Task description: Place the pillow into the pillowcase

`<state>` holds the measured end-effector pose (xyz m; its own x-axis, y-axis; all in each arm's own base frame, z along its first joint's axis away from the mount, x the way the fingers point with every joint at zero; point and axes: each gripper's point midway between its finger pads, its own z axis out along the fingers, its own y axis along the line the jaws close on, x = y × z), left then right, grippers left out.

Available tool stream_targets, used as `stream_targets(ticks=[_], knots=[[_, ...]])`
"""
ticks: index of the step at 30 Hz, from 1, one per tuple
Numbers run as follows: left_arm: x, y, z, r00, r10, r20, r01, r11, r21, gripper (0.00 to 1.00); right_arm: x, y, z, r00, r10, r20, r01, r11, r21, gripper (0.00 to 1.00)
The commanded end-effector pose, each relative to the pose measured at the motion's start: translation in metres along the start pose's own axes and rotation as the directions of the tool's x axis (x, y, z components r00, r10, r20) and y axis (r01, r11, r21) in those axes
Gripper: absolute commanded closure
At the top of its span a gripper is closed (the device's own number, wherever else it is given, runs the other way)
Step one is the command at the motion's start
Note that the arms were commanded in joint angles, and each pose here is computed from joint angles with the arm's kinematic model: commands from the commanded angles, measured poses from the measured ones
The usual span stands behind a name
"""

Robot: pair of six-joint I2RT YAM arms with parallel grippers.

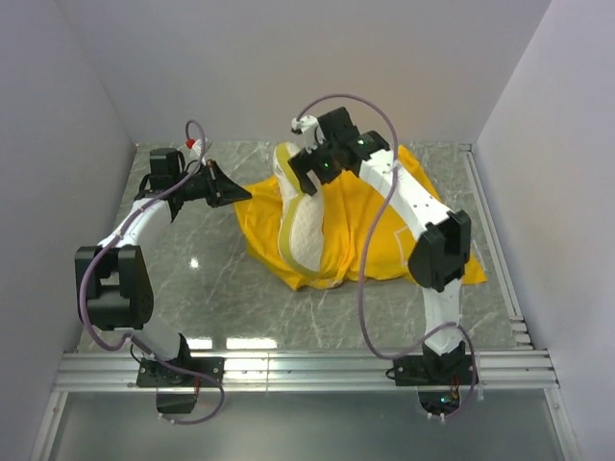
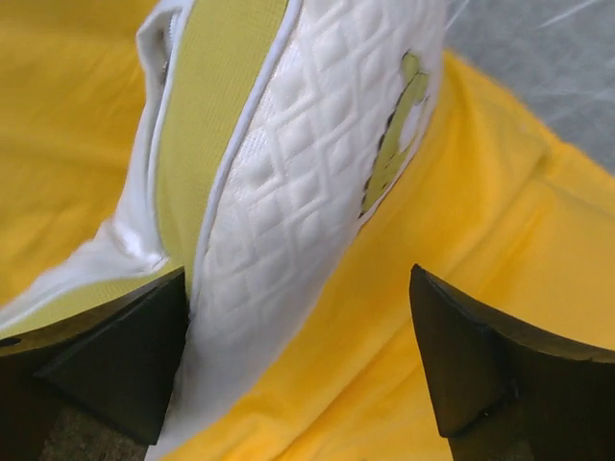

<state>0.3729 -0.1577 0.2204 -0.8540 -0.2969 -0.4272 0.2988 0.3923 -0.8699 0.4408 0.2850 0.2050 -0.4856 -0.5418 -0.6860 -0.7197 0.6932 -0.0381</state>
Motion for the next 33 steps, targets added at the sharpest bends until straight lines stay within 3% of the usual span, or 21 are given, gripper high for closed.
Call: stream_targets(ticks=[1,4,5,7,8,11,13,15,17,19,24,26,27,28,29,30,33], knots=[[-0.020,-0.006,0.004,0.999,0.036,0.025,-0.036,0.999,0.021,1.00,0.022,0.020,-0.071,0.998,-0.051,0.021,0.053,0.995,-0.089,0.03],[-0.021,0.007,0.008,0.999,0.021,0.026,-0.021,1.000,-0.005,0.99,0.069,0.020,-0.087,0.980,-0.187,0.062,0.188,0.982,-0.014,0.02],[-0.016,0.017,0.010,1.000,-0.021,0.005,0.021,0.999,-0.037,0.88,0.085,0.017,-0.089,0.966,-0.254,0.053,0.254,0.967,0.016,0.02],[-0.026,0.031,0.008,0.999,0.047,0.028,-0.043,0.991,-0.128,0.75,0.131,0.007,-0.089,0.966,-0.258,-0.010,0.258,0.964,0.068,0.01],[-0.025,0.044,0.001,0.999,0.021,0.029,-0.015,0.982,-0.190,0.68,0.140,0.005,-0.091,0.970,-0.242,-0.020,0.243,0.967,0.074,0.01],[-0.037,0.078,-0.020,0.996,0.059,0.073,-0.030,0.937,-0.348,0.42,0.136,0.007,-0.103,0.988,-0.151,0.016,0.150,0.987,0.064,0.00],[-0.040,0.089,-0.031,0.995,0.083,0.058,-0.052,0.907,-0.418,0.35,0.104,0.017,-0.110,0.989,-0.114,0.092,0.114,0.994,0.005,0.00],[-0.046,0.078,-0.034,0.990,0.131,0.045,-0.102,0.912,-0.397,0.32,0.077,0.029,-0.102,0.991,-0.065,0.120,0.072,0.996,-0.057,0.01],[-0.045,0.047,-0.032,0.985,0.166,0.043,-0.146,0.947,-0.287,0.27,0.062,0.059,-0.093,0.990,-0.087,0.115,0.106,0.980,-0.167,0.01],[-0.040,0.033,-0.028,0.992,0.101,0.079,-0.082,0.974,-0.212,0.24,0.043,0.078,-0.093,0.989,-0.095,0.111,0.121,0.958,-0.259,0.01],[0.007,0.018,-0.009,0.998,-0.051,0.036,0.054,0.994,-0.099,0.19,0.010,0.111,-0.121,0.986,-0.015,0.167,0.090,0.888,-0.451,0.00],[0.020,0.013,-0.001,0.998,-0.052,0.044,0.056,0.995,-0.081,0.18,0.010,0.104,-0.120,0.988,0.023,0.154,0.043,0.910,-0.413,0.03],[0.026,0.011,0.005,0.998,-0.054,0.039,0.058,0.995,-0.084,0.18,0.012,0.083,-0.109,0.989,0.023,0.146,0.022,0.954,-0.298,0.11],[0.039,0.007,0.016,0.999,-0.048,0.008,0.049,0.995,-0.087,0.18,0.019,0.065,-0.101,0.992,0.045,0.118,-0.021,0.981,-0.195,0.29],[0.046,0.008,0.024,0.999,-0.048,-0.004,0.047,0.995,-0.090,0.19,0.038,0.054,-0.085,0.997,0.054,0.063,-0.046,0.991,-0.129,0.36],[0.049,0.010,0.032,0.999,-0.050,-0.002,0.049,0.994,-0.098,0.20,0.050,0.036,-0.077,0.998,0.058,0.019,-0.058,0.998,-0.031,0.41],[0.067,0.006,0.065,0.985,-0.166,-0.041,0.163,0.985,-0.061,0.21,0.105,0.027,-0.048,0.982,0.064,-0.178,-0.061,0.998,0.026,0.45]])
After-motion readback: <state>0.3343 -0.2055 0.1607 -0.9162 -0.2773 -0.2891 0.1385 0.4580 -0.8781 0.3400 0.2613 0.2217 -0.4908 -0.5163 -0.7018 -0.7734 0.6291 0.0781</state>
